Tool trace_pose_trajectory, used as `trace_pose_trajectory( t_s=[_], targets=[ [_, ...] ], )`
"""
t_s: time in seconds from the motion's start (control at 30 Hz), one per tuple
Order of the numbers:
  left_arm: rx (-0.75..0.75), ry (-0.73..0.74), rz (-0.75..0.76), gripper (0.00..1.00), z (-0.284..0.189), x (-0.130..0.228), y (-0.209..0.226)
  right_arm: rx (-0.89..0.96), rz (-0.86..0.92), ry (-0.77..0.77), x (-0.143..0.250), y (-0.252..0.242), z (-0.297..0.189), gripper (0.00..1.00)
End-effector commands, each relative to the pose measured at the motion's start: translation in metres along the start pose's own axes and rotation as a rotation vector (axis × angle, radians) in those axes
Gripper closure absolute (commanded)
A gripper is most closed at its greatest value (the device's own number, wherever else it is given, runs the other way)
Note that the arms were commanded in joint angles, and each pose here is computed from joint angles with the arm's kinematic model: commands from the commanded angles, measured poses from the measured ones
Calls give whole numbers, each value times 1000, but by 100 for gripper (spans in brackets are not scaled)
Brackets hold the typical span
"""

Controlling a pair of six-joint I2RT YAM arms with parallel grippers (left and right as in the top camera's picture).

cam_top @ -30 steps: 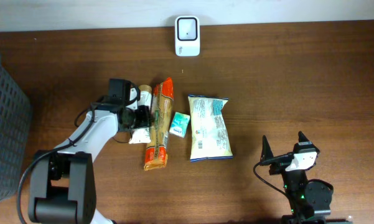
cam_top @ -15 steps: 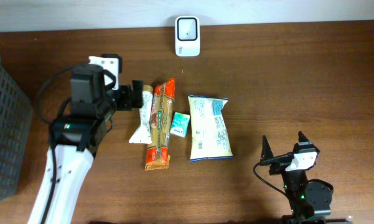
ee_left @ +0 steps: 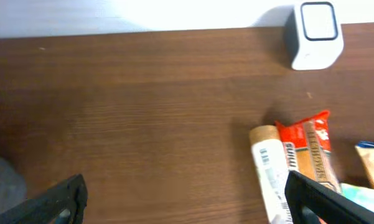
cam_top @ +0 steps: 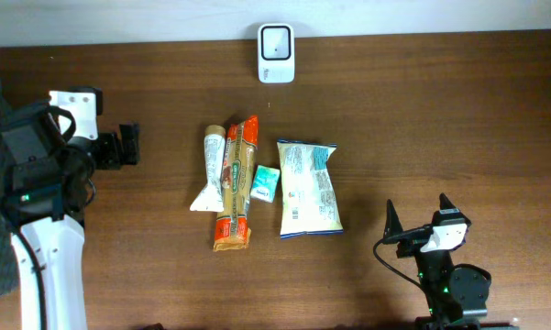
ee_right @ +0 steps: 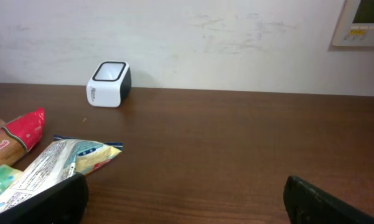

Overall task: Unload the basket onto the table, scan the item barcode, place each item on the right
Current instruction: 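Place the white tube left of the spaghetti and withdraw left gripper, then reach the right gripper to the snack bag and grasp it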

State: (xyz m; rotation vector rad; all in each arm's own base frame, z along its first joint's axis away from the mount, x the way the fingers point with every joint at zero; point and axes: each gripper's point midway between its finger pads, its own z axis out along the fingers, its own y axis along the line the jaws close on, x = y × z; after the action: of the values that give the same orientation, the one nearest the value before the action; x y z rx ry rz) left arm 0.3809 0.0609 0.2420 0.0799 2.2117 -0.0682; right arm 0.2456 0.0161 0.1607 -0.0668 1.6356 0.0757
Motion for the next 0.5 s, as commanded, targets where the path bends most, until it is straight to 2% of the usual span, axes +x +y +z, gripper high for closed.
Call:
trace_pose_trajectory(
  t_s=[0.0,0.07,0.27,0.4,0.47],
  targets=[
    [73,40,-1,1,19,10,-7,-149,-2,-32,-6,26,-2,1],
    [80,70,-11,1,28,18,-5,-220,-4,-42,-9,38,-4,1],
    [84,93,-20,1,36,24,-4,-336,-13,-49,-62,57,-10,1],
    [84,93,-20,1,36,24,-4,-426,-1,145,-71,70,8,1],
    [84,93,-20,1,36,24,-4,-510,-26,298,-83,79,22,2]
  ],
)
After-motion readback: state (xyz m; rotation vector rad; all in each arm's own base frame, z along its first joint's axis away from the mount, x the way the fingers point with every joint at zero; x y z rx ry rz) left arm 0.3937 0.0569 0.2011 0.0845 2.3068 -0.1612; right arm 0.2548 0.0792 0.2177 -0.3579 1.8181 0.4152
